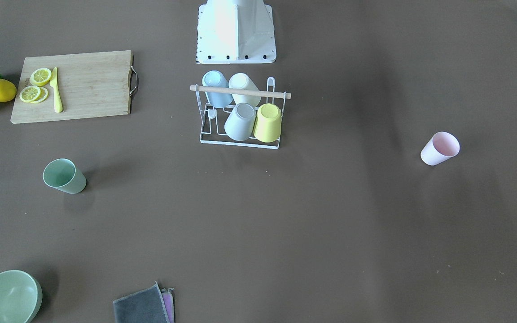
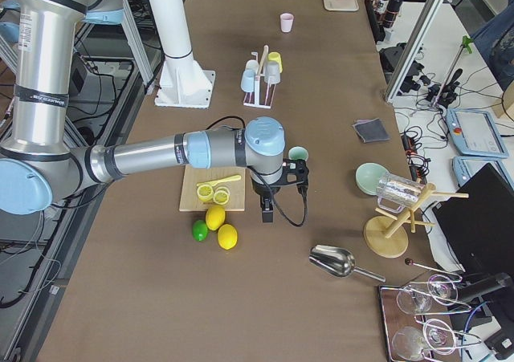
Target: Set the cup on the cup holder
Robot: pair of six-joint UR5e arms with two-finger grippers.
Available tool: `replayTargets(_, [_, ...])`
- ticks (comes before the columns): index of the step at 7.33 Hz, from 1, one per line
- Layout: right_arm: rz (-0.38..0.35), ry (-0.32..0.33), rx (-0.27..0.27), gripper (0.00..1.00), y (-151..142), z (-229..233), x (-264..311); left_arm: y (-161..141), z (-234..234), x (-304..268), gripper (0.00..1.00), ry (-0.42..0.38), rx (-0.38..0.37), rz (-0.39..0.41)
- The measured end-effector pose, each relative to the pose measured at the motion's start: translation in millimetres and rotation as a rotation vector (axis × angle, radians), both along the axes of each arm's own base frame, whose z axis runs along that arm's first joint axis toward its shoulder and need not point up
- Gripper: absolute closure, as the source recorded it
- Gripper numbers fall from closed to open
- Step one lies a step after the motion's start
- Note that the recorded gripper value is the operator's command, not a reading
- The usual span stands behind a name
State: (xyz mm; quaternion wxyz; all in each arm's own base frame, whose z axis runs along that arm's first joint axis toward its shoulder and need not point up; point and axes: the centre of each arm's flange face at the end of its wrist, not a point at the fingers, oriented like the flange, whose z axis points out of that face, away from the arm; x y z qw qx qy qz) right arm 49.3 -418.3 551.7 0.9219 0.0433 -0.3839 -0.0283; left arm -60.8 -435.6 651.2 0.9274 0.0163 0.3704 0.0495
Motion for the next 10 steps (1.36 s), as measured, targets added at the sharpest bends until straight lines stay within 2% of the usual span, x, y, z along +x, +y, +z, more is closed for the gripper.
replayTargets(3, [-0.009,0.009,0.019,0.00,-7,-5,-4,-1,0,0,0.02,-0.003,0.001,0.001])
replayTargets(5, [-0.045,0.032,0.025,0.00,-17,-8,-23,-1,0,0,0.02,-0.002,0.002,0.001])
replayTargets(6, [-0.084,0.041,0.046,0.00,-27,-18,-42,-2,-2,0,0.02,-0.002,0.004,0.001])
replayTargets(8, [-0.204,0.072,0.096,0.00,-49,-43,-100,-9,-8,1,0.02,-0.002,0.016,0.003])
replayTargets(10, [-0.299,0.084,0.104,0.00,-67,-71,-150,-12,-11,2,0.02,0.000,0.023,0.004])
